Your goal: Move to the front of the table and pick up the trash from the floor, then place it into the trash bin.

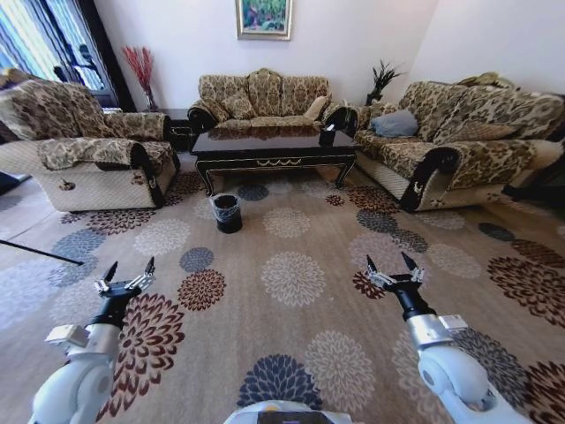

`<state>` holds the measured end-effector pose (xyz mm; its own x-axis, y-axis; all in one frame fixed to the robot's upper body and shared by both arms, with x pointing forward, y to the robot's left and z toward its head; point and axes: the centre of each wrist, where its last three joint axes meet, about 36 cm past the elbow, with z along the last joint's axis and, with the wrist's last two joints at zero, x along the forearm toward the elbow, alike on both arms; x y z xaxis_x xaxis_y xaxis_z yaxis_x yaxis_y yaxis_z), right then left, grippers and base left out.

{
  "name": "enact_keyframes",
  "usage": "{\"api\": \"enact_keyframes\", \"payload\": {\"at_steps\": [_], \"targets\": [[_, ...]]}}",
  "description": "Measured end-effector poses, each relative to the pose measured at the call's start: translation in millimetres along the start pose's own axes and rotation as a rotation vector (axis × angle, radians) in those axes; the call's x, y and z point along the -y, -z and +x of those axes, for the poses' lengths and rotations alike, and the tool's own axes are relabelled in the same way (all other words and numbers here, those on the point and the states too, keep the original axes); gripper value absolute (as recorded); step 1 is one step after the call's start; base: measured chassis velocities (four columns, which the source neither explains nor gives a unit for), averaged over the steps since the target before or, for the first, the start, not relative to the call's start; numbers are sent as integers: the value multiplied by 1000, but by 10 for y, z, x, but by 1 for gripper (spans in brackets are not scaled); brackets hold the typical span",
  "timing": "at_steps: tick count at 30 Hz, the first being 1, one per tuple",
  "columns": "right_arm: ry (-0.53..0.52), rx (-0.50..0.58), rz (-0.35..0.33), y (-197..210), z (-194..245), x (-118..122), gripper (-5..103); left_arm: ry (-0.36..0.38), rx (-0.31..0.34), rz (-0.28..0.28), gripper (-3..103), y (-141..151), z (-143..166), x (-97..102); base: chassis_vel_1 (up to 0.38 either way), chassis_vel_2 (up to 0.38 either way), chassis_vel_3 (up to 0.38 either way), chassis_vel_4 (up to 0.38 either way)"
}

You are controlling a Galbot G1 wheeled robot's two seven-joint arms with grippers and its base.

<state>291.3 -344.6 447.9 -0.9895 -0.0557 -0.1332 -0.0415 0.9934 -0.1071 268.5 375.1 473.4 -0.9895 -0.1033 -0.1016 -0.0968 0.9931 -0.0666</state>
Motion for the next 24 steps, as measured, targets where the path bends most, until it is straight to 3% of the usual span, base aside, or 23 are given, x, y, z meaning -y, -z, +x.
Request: {"api": "enact_keyframes", "payload": {"at_steps": [24], "targets": [[-6,54,54,254,-5,114,100,23,9,12,100,68,102,68,0,0,0,0]]}}
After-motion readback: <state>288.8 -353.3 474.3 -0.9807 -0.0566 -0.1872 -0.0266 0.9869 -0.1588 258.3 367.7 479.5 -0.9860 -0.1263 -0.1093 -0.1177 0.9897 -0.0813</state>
